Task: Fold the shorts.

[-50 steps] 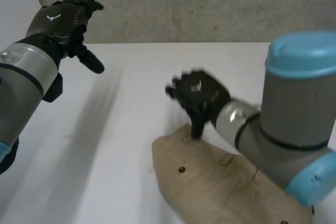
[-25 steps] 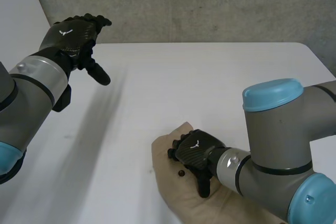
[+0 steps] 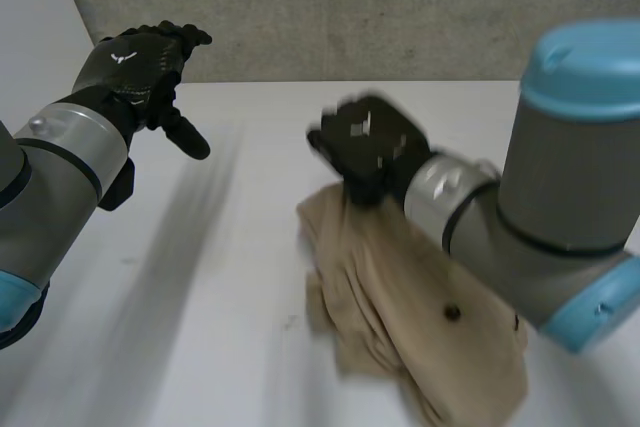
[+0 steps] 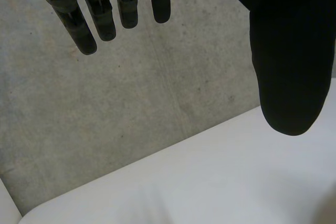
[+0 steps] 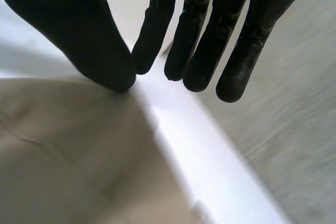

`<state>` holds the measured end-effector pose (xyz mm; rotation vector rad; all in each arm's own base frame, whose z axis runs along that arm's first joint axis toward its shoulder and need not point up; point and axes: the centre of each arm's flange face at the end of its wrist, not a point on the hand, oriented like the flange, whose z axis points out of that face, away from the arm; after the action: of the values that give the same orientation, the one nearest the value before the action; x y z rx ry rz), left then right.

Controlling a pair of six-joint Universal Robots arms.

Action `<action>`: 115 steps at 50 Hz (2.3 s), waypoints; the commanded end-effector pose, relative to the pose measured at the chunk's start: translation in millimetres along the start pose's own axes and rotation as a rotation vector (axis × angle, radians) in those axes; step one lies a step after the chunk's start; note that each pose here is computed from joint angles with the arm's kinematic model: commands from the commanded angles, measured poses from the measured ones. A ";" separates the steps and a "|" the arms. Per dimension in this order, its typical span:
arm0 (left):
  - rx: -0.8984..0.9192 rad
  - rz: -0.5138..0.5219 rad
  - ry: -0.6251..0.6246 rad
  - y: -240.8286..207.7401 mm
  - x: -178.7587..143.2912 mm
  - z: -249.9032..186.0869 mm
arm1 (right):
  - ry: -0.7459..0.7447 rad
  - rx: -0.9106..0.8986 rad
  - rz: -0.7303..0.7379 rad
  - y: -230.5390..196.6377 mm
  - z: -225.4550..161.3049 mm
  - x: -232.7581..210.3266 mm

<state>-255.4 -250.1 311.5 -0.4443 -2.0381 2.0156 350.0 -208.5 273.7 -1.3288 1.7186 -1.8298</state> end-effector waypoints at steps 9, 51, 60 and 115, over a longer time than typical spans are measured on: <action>0.144 -0.029 -0.063 -34.3 -12.2 -3.2 | 0.372 0.519 -0.004 -112.0 -17.8 80.0; -0.024 -0.018 -0.015 22.7 5.1 13.8 | 0.190 0.153 0.155 4.2 49.7 51.5; 0.082 -0.028 -0.087 -12.6 -18.0 12.4 | 0.341 0.571 0.019 -89.6 32.5 89.9; -0.233 -0.160 0.160 154.1 158.2 20.0 | 0.263 -0.092 0.329 187.9 64.2 125.9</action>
<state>-380.5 -202.6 169.1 -0.4464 -2.1736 1.5803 260.0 -371.9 155.9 -0.8031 2.0543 -1.7933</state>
